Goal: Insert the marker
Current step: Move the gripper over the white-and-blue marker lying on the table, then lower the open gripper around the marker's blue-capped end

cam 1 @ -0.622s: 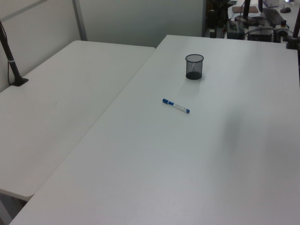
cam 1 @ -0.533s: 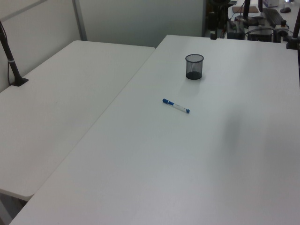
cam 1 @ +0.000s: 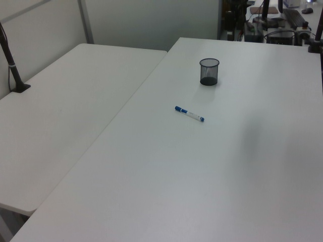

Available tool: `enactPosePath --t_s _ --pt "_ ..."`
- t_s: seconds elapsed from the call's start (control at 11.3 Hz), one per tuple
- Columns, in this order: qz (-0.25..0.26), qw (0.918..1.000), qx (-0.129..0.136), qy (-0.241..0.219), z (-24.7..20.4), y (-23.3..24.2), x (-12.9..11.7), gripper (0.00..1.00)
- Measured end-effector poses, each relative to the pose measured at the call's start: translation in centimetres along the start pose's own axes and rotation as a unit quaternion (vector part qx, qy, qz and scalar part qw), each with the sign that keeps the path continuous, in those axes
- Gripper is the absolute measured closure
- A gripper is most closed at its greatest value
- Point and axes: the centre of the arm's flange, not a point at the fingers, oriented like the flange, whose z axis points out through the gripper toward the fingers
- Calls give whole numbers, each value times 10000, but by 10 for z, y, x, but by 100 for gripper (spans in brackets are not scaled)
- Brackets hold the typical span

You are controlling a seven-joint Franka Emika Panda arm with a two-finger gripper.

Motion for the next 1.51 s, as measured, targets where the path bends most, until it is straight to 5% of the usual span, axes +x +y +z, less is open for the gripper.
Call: enactPosePath --t_s 0.44,0.71,1.51 --pt "-6 10000 62 -60 11 -3 7 0" --pt "585 9973 367 247 28 -10 30 0" --pt "1566 9859 542 244 171 -57 102 0"
